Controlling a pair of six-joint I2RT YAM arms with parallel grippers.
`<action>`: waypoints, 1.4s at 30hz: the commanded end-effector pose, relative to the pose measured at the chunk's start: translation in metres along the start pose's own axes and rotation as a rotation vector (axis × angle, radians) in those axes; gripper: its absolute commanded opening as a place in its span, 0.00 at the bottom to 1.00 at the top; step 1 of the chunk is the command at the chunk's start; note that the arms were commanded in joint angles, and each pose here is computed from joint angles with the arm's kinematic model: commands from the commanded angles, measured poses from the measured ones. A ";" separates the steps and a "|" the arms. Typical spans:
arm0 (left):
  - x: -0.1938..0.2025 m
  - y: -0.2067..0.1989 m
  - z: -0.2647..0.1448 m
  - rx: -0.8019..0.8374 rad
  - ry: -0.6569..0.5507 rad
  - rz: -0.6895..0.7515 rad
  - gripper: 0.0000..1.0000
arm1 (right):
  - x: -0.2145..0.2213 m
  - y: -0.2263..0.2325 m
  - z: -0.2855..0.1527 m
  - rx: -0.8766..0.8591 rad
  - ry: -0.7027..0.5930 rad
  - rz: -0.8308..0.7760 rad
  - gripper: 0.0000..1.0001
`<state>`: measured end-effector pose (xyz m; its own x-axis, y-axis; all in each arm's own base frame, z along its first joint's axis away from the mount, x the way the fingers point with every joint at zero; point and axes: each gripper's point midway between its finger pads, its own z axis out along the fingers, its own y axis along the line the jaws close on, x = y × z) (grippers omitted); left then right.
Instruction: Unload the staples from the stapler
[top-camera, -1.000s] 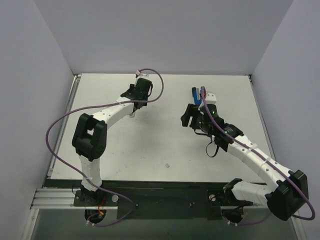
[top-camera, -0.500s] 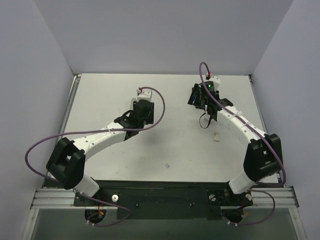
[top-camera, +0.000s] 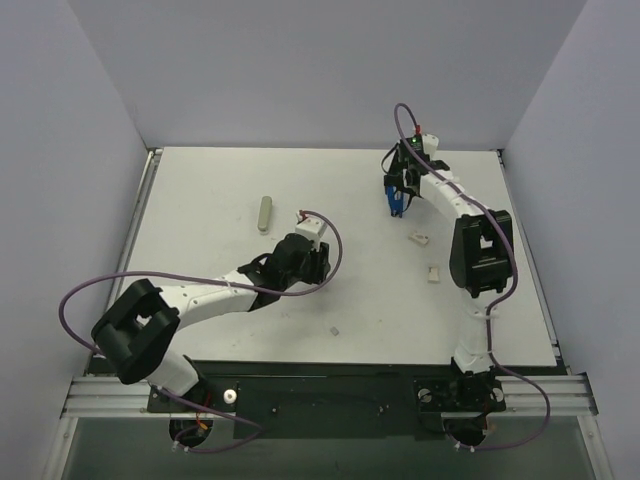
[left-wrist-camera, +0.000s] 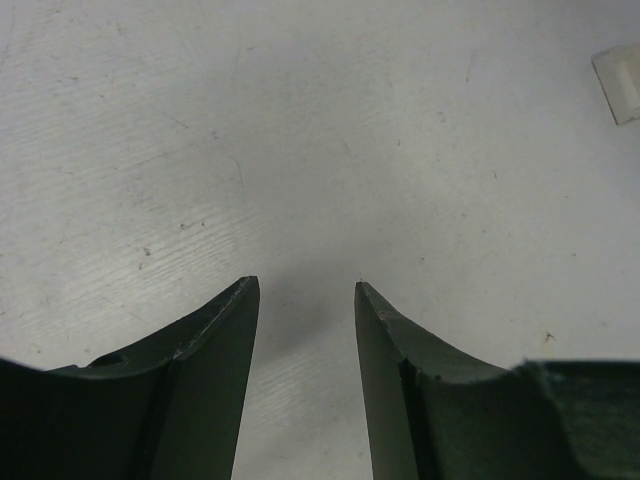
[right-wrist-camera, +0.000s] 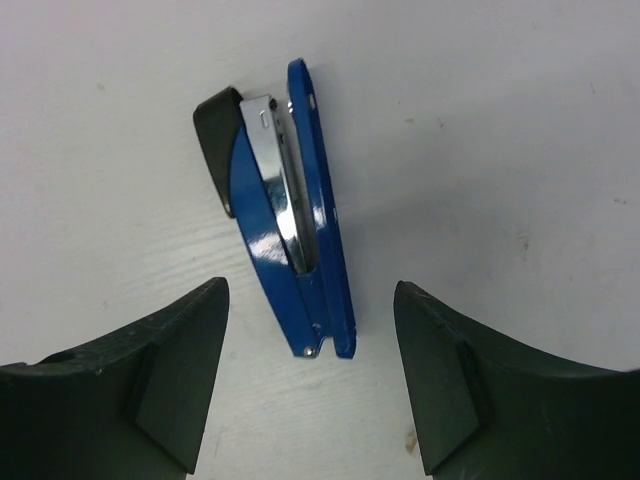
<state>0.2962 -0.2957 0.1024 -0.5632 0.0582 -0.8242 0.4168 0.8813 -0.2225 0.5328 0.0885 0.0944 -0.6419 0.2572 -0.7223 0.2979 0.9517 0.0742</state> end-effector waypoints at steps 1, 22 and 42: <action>-0.014 -0.037 0.006 0.172 -0.032 0.019 0.53 | -0.016 -0.011 0.013 0.007 0.035 0.049 0.62; 0.010 -0.060 0.020 0.289 0.058 -0.036 0.53 | -0.001 -0.022 0.059 0.062 0.111 0.050 0.48; 0.014 -0.059 0.021 0.283 0.075 -0.036 0.53 | 0.015 -0.017 0.075 0.040 0.180 0.069 0.06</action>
<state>0.2691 -0.3401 0.0690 -0.6645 0.1122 -0.7388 0.5442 0.7502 -0.3756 0.5741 0.0675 0.0346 -0.7183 0.3392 -0.6075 0.3555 0.9295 0.0987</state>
